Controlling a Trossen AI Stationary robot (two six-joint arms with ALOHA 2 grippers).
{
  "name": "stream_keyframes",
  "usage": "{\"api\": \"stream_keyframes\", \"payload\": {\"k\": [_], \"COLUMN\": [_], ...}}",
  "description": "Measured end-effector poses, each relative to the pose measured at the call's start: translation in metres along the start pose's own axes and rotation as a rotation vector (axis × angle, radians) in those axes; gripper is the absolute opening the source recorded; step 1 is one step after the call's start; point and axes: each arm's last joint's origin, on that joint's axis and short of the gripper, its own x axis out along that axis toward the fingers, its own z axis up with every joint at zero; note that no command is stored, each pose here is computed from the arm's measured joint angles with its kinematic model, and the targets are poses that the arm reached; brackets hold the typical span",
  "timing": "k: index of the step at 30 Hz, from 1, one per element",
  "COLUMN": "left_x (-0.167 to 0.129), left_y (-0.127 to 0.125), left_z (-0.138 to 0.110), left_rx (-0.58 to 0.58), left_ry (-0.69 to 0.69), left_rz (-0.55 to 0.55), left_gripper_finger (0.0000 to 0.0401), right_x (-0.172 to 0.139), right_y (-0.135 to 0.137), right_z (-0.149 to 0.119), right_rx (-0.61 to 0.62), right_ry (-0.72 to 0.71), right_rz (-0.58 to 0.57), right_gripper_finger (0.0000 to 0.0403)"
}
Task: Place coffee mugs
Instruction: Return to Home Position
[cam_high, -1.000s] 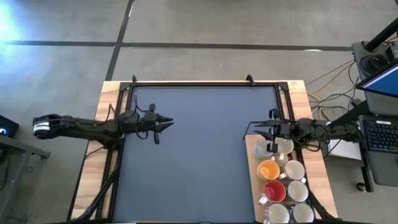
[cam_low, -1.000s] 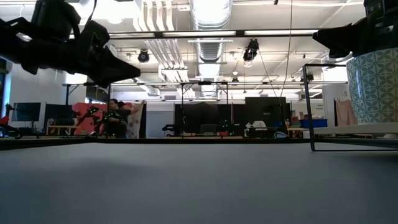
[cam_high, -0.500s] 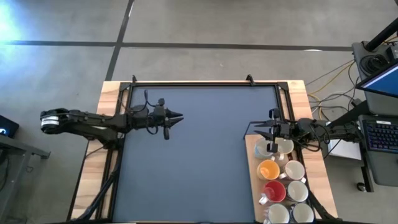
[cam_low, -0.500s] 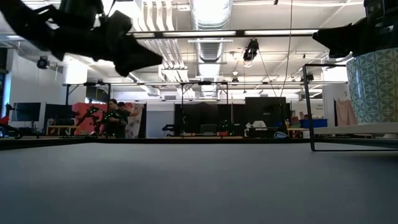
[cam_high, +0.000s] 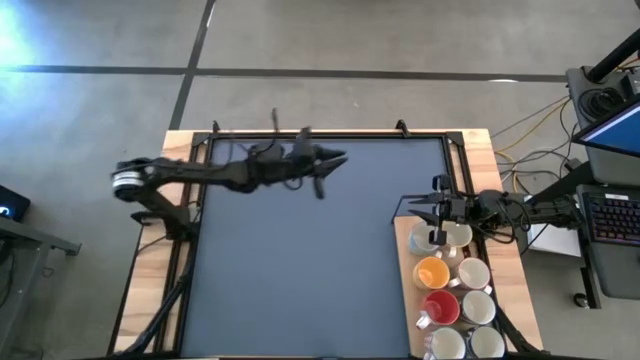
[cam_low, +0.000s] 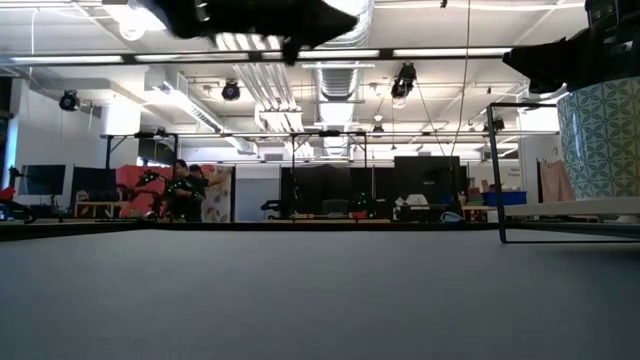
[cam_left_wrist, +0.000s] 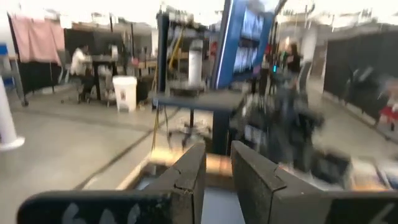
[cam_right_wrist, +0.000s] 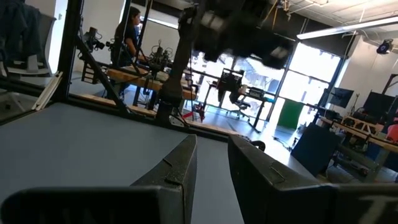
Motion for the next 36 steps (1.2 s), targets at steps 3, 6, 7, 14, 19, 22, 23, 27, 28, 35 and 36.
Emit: {"api": "stream_keyframes", "payload": {"k": [3,6,7,14,19,22,23,27,28,35,36], "left_x": [0.041,0.084,0.099,0.171,0.136,0.122,0.119,0.111,0.108,0.075,0.070], "left_y": [-0.002,-0.004,-0.005,-0.009,-0.005,-0.003,-0.002,0.001,0.001,0.006,0.006], "left_z": [0.027,0.056,0.067,0.122,0.052,0.006,-0.010,-0.080,-0.097,-0.202,-0.214], "left_rx": [-0.002,-0.004,-0.005,-0.015,-0.035,-0.041,-0.041,-0.037,-0.036,-0.027,-0.026], "left_ry": [-0.091,-0.204,-0.252,-0.660,-0.896,-0.855,-0.814,-0.567,-0.498,-0.039,0.012], "left_rz": [-0.004,-0.008,-0.009,-0.028,-0.048,-0.048,-0.045,-0.034,-0.031,-0.008,-0.006], "left_gripper_finger": [0.0059,0.0059,0.0059,0.0059,0.0059,0.0059,0.0059,0.0059,0.0059,0.0059,0.0059], "right_x": [0.000,0.000,0.000,0.000,0.001,0.001,0.001,0.002,0.002,0.002,0.002], "right_y": [0.000,0.000,0.000,0.000,0.001,0.001,0.001,0.002,0.003,0.003,0.003], "right_z": [0.000,0.000,0.000,0.000,-0.002,-0.004,-0.005,-0.008,-0.008,-0.009,-0.009], "right_rx": [0.000,0.000,0.000,0.000,-0.003,-0.006,-0.007,-0.010,-0.011,-0.011,-0.011], "right_ry": [0.000,0.000,0.000,0.000,0.023,0.048,0.055,0.083,0.089,0.093,0.094], "right_rz": [0.000,0.000,0.000,0.000,0.004,0.008,0.009,0.018,0.019,0.021,0.021], "right_gripper_finger": [0.0082,0.0082,0.0082,0.0082,0.0082,0.0082,0.0082,0.0082,0.0082,0.0082,0.0082]}}
